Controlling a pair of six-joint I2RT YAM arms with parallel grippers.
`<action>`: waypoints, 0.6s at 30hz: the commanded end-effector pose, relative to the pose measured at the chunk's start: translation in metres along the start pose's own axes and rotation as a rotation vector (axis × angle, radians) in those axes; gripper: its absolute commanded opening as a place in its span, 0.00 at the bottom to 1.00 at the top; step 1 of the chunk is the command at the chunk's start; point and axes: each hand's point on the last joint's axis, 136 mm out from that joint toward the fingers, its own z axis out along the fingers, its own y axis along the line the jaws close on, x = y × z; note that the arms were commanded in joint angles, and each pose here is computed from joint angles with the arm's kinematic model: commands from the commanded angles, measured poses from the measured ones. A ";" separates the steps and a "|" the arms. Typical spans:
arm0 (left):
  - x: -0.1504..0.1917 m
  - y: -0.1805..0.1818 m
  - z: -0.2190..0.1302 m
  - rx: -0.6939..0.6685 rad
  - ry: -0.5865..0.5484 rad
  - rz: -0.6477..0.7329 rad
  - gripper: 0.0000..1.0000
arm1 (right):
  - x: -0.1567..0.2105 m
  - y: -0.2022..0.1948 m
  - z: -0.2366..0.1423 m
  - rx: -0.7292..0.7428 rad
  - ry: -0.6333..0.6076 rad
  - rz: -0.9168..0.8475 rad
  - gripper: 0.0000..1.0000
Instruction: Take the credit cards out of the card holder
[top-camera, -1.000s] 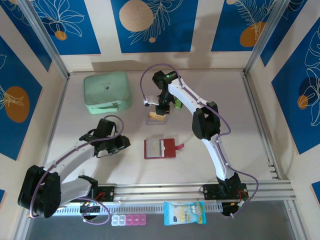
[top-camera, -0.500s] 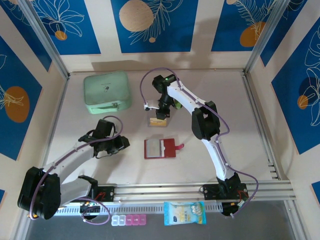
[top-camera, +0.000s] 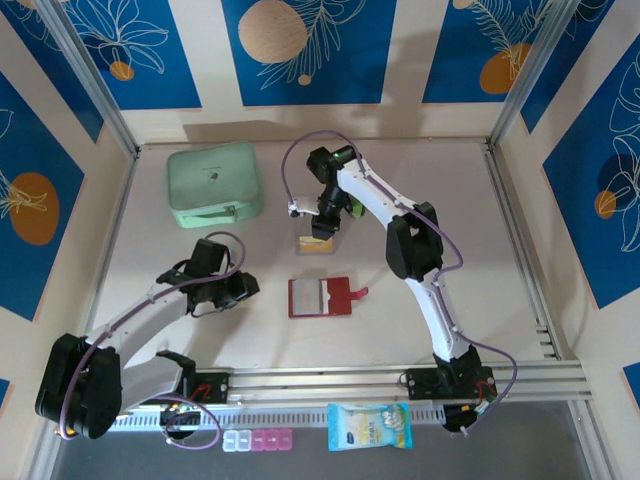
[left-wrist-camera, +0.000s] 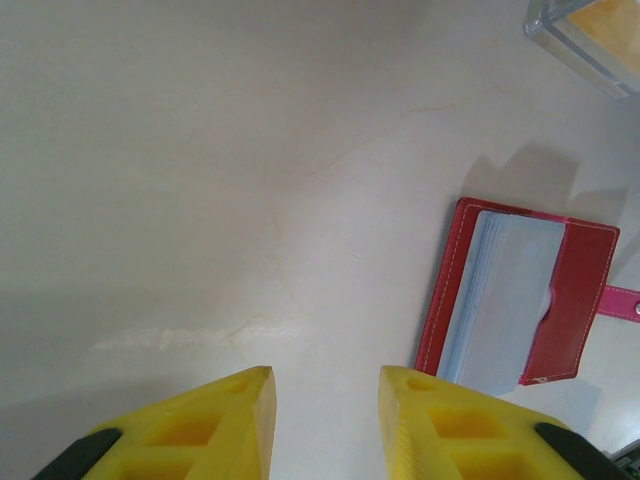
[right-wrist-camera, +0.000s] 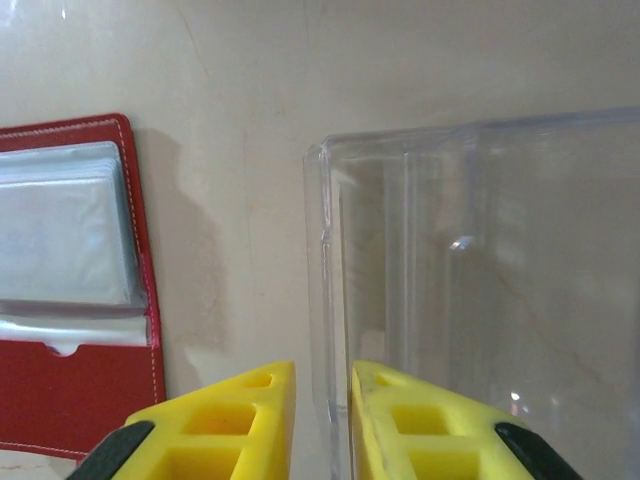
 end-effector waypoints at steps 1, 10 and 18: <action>-0.002 -0.005 0.000 0.033 0.013 0.001 0.33 | -0.024 0.012 -0.050 0.060 -0.120 0.011 0.23; -0.003 -0.018 0.009 0.089 0.034 -0.003 0.33 | -0.030 0.022 -0.054 0.108 -0.238 0.212 0.19; 0.001 -0.040 0.020 0.135 0.066 0.034 0.30 | -0.027 0.036 -0.046 0.137 -0.356 0.573 0.17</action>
